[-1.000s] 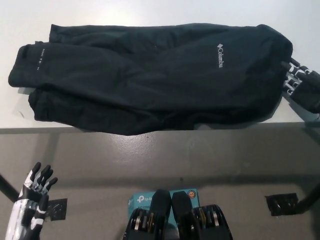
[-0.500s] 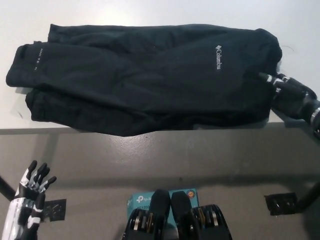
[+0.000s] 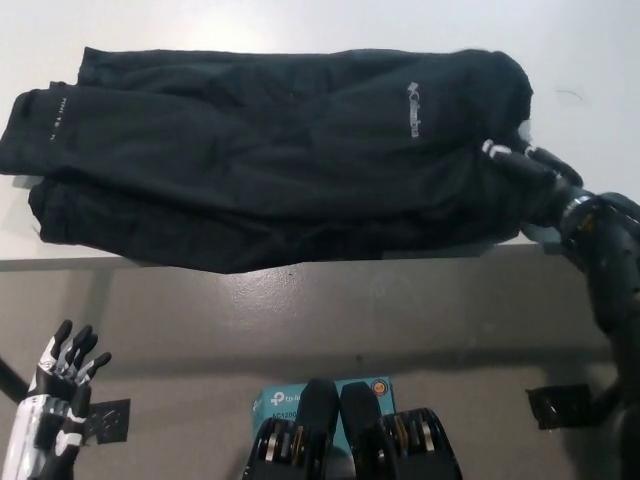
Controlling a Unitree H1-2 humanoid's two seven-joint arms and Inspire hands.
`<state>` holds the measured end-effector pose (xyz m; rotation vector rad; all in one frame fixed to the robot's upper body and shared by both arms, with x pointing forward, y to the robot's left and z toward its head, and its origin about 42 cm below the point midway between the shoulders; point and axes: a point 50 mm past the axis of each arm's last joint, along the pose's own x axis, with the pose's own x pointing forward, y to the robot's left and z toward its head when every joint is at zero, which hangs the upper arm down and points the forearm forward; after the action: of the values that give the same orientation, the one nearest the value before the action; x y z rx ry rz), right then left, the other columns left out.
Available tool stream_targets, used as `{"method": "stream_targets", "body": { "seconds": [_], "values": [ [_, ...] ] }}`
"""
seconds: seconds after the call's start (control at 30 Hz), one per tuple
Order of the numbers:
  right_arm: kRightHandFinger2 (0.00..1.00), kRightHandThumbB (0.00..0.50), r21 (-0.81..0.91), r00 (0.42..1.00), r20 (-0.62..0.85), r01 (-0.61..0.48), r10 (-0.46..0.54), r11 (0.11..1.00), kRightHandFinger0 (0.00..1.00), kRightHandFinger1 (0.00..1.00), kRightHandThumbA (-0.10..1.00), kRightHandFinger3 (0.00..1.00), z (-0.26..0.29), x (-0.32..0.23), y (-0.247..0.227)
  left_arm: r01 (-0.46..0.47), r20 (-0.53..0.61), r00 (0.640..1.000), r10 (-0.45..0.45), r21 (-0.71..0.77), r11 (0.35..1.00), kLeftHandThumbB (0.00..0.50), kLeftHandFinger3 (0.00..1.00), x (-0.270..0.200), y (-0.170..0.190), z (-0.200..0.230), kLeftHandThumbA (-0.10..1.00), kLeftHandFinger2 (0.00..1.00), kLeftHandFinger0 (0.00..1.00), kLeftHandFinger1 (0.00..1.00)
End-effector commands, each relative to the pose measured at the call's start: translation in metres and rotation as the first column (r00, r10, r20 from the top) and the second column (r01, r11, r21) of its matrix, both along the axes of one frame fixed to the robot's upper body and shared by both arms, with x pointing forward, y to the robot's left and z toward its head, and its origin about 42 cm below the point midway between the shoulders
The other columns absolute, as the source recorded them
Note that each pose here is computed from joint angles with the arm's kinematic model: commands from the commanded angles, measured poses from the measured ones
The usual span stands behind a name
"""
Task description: The robot grabs the right edges of the black jacket on the table, and folds it in half
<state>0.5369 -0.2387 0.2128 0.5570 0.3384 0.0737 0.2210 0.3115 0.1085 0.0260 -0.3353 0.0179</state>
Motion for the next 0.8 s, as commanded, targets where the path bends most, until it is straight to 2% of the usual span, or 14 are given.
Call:
{"method": "stream_targets", "body": {
  "seconds": [0.0,0.07,0.1,0.13,0.17,0.2,0.23,0.27,0.43,0.47,0.57,0.63,0.7,0.77],
  "values": [
    [0.73,0.116,-0.002,0.980,0.152,0.133,-0.131,0.991,0.00,0.25,-0.10,0.37,0.061,0.015,0.006,0.009,0.048,0.999,-0.010,0.018,1.000,0.497,1.00,0.001,0.006,0.010,0.70,1.00,0.94,1.00],
    [0.74,0.095,0.015,0.973,0.155,0.173,-0.173,0.985,0.00,0.28,-0.10,0.36,0.061,0.012,0.003,0.005,0.044,0.999,-0.006,0.021,1.000,0.496,1.00,0.001,0.006,0.008,0.71,1.00,0.94,1.00],
    [0.75,0.088,0.014,0.969,0.155,0.190,-0.190,0.982,0.00,0.29,-0.10,0.47,0.061,0.010,-0.001,0.006,0.041,0.999,-0.007,0.022,1.000,0.495,1.00,0.001,0.006,0.007,0.71,1.00,0.94,1.00],
    [0.77,0.082,0.022,0.966,0.160,0.204,-0.205,0.979,0.00,0.29,-0.10,0.45,0.061,0.008,-0.004,0.007,0.039,0.999,-0.007,0.021,1.000,0.494,1.00,0.003,0.005,0.007,0.72,1.00,0.94,1.00],
    [0.77,0.057,0.043,0.958,0.171,0.225,-0.229,0.973,0.00,0.31,-0.10,0.55,0.063,0.007,-0.009,0.006,0.035,0.999,-0.007,0.018,1.000,0.494,1.00,0.005,0.005,0.005,0.72,1.00,0.94,1.00],
    [0.77,0.038,0.057,0.952,0.181,0.240,-0.247,0.969,0.00,0.32,-0.10,0.79,0.064,0.006,-0.013,0.006,0.031,0.999,-0.006,0.016,1.000,0.496,1.00,0.006,0.006,0.004,0.72,1.00,0.94,1.00],
    [0.76,0.039,0.078,0.944,0.181,0.265,-0.275,0.961,0.00,0.32,-0.10,0.95,0.067,0.006,-0.019,0.006,0.032,0.999,-0.006,0.007,1.000,0.500,1.00,0.009,0.005,0.004,0.72,1.00,0.93,1.00],
    [0.75,0.044,0.104,0.935,0.183,0.288,-0.303,0.952,0.00,0.29,-0.10,1.00,0.073,0.006,-0.025,0.003,0.040,0.999,-0.003,0.001,1.000,0.500,1.00,0.013,0.005,0.003,0.71,1.00,0.92,1.00],
    [0.73,0.067,0.090,0.910,0.237,0.327,-0.339,0.941,0.00,0.27,-0.10,1.00,0.096,0.004,-0.049,0.010,0.032,0.999,-0.010,0.008,1.000,0.491,1.00,0.025,0.009,-0.003,0.78,1.00,0.94,1.00],
    [0.72,0.068,0.079,0.907,0.238,0.338,-0.347,0.938,0.00,0.23,-0.10,1.00,0.100,0.003,-0.053,0.015,0.028,0.999,-0.015,0.011,1.000,0.489,1.00,0.027,0.009,-0.004,0.78,1.00,0.95,1.00],
    [0.71,0.080,0.100,0.895,0.264,0.345,-0.359,0.933,0.00,0.19,-0.10,1.00,0.116,0.002,-0.065,0.026,0.017,1.000,-0.027,0.020,0.999,0.492,1.00,0.031,0.007,-0.007,0.78,1.00,0.95,1.00],
    [0.71,0.089,0.088,0.897,0.284,0.328,-0.340,0.940,0.00,0.20,-0.10,1.00,0.127,0.003,-0.069,0.031,0.016,0.999,-0.031,0.022,0.999,0.493,1.00,0.032,0.006,-0.006,0.78,1.00,0.95,1.00],
    [0.76,0.093,0.063,0.891,0.330,0.310,-0.313,0.949,0.00,0.24,-0.10,1.00,0.142,0.002,-0.068,0.035,0.016,0.999,-0.036,0.023,0.999,0.490,1.00,0.034,0.005,-0.007,0.78,1.00,0.95,1.00],
    [0.73,0.090,0.022,0.885,0.374,0.290,-0.277,0.957,0.00,0.27,-0.10,1.00,0.164,0.002,-0.062,0.043,0.011,0.999,-0.043,0.027,0.999,0.489,1.00,0.037,0.005,-0.008,0.78,1.00,0.95,1.00]
  ]
}}
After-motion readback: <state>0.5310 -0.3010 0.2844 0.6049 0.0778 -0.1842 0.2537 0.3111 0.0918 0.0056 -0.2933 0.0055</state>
